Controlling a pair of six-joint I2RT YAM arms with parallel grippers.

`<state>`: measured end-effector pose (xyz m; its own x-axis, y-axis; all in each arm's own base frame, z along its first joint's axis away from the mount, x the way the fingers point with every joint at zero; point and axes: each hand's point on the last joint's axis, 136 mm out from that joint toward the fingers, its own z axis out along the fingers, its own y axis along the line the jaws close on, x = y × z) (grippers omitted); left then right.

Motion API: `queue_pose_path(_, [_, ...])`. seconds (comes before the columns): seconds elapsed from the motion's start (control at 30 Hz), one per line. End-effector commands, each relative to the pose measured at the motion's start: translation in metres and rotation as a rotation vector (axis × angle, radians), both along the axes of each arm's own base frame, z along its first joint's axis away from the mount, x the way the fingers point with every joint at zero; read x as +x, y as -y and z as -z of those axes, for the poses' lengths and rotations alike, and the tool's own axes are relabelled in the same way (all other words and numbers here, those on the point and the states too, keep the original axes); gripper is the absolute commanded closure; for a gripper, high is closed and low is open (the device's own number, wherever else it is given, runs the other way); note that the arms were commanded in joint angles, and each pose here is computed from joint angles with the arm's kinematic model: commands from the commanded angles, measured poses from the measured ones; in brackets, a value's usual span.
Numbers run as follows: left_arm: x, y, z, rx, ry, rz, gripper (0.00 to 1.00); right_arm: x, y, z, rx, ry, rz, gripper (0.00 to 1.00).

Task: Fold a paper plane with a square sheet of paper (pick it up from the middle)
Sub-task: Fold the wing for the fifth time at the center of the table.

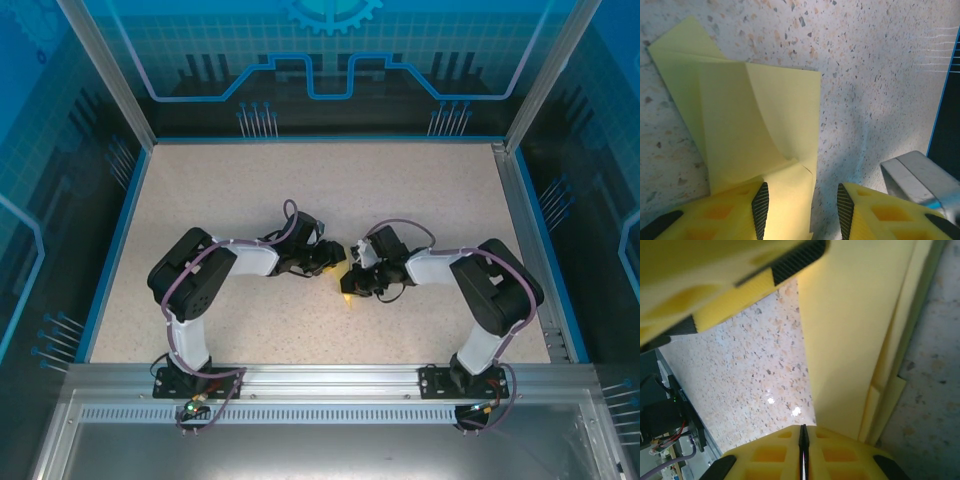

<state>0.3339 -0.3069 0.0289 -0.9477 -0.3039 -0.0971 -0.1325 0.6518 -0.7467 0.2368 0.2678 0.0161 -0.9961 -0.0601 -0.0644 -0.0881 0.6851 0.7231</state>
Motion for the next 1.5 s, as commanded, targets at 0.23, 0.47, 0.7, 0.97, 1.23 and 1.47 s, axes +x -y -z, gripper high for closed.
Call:
queue_pose_path(0.23, [-0.014, -0.009, 0.033, 0.076, -0.094, 0.02, 0.56, -0.034, 0.007, 0.014, 0.018, -0.077, -0.042, 0.89])
queue_pose_path(0.47, [-0.014, -0.009, 0.033, 0.086, -0.102, 0.017, 0.56, -0.049, 0.016, 0.013, 0.009, -0.084, -0.059, 0.88])
queue_pose_path(0.7, [-0.013, -0.009, 0.034, 0.09, -0.111, 0.017, 0.56, -0.073, 0.025, 0.027, -0.009, -0.135, -0.111, 0.86])
queue_pose_path(0.97, [-0.014, -0.01, 0.036, 0.1, -0.119, 0.018, 0.56, -0.092, 0.035, 0.027, -0.022, -0.146, -0.162, 0.86])
queue_pose_path(1.23, [-0.014, -0.01, 0.036, 0.096, -0.118, 0.022, 0.56, -0.089, 0.042, 0.017, -0.075, -0.112, -0.17, 0.87])
queue_pose_path(1.47, [-0.015, -0.008, 0.033, 0.085, -0.116, 0.028, 0.56, -0.04, 0.022, -0.033, -0.009, 0.068, -0.062, 0.86])
